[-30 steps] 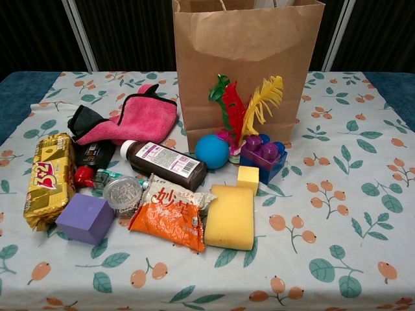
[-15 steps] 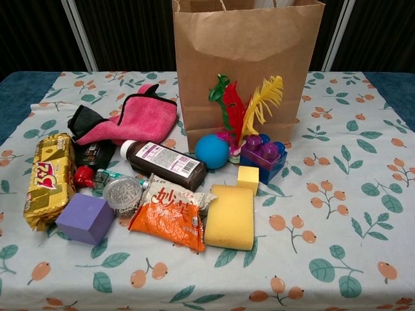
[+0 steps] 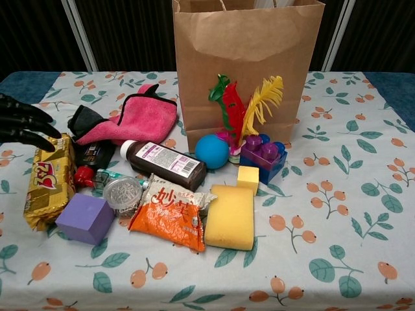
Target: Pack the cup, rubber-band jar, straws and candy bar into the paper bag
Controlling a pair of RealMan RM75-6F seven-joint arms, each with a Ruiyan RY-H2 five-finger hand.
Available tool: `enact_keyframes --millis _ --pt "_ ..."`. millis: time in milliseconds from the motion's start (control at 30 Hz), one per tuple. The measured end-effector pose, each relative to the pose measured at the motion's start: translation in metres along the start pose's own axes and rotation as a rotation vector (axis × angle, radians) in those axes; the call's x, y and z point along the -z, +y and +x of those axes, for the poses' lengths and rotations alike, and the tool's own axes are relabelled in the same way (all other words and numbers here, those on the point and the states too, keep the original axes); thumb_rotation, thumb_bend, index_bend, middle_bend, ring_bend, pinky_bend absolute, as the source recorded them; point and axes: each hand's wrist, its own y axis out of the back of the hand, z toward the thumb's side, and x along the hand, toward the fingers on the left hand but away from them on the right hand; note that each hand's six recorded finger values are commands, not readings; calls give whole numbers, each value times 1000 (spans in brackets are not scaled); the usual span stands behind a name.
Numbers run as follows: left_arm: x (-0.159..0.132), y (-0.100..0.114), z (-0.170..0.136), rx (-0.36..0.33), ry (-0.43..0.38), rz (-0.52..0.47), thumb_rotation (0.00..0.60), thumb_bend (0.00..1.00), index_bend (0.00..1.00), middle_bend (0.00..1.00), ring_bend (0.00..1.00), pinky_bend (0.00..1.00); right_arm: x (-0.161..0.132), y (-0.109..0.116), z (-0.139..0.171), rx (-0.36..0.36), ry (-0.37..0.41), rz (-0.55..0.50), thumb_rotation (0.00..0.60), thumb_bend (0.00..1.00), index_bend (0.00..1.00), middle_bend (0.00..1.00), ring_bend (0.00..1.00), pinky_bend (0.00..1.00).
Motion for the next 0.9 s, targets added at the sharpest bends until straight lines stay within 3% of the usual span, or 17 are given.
enact_keyframes --millis 400,900 --pt "14 -30 26 93 -60 61 600 74 266 267 139 257 10 -6 -9 15 -55 -2 600 0 76 151 0 0" --pt "19 -44 40 114 -89 49 600 80 272 302 139 258 17 -10 -15 16 -90 1 600 0 80 151 0 0"
